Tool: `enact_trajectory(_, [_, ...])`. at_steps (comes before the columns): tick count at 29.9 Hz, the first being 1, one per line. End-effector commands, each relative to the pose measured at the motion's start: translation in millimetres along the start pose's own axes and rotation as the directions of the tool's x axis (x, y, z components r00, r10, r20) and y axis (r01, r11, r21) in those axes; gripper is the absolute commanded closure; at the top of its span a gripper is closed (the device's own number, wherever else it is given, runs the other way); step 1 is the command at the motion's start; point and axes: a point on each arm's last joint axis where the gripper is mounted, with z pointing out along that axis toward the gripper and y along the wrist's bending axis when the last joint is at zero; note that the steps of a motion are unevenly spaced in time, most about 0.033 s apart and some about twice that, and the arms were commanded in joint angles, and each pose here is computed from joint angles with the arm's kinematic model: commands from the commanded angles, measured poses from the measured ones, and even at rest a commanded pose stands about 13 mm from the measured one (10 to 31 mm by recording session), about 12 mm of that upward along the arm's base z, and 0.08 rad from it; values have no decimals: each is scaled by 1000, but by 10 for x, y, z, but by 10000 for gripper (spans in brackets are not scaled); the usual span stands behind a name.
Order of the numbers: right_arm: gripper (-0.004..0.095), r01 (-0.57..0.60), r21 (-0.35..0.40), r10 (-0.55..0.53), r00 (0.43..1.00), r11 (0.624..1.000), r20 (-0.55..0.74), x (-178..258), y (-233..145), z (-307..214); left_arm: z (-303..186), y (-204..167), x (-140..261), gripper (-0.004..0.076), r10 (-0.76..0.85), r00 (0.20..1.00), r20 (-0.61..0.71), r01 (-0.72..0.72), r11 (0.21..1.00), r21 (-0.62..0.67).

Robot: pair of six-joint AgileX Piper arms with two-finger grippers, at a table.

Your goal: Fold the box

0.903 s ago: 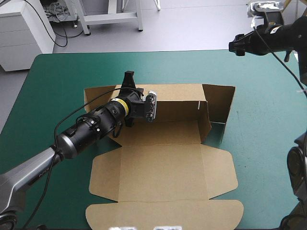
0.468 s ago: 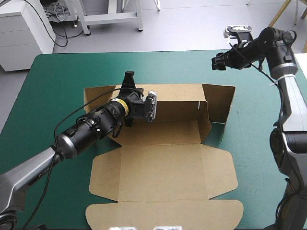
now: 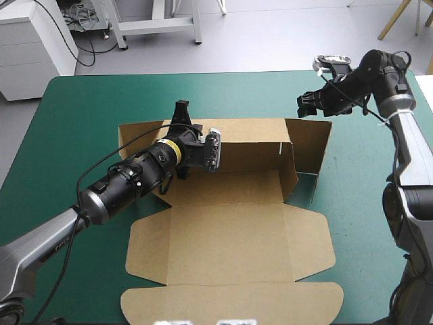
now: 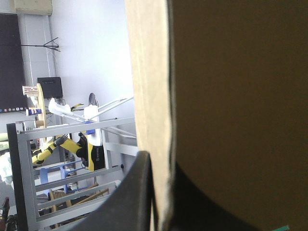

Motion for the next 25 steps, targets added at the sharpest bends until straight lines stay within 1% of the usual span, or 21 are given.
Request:
enact_trajectory(1, [237,46,-25,-43,991,999,126,34,232,-534,-4,-53,-104,734,-79,996,43,78,997,25])
enact_trajectory(8, [237,67,-60,-64,996,996,57,400,313,-573,-4,-74,-80,734,-82,996,15,82,996,45])
enact_trajectory(11, [247,83,-80,-78,995,993,67,528,340,-549,-4,-75,-79,734,-82,997,14,82,996,46])
enact_trajectory(16, [260,144,-99,-127,979,985,158,739,396,-538,-4,-79,-77,734,-104,995,10,103,993,51])
enact_trajectory(21, [260,226,-58,-201,939,972,277,980,413,-499,-5,-84,-70,734,-116,993,1,116,992,56])
enact_trajectory(25, [260,275,-43,-245,909,961,336,1164,429,-446,-5,-85,-69,734,-116,993,0,116,992,57])
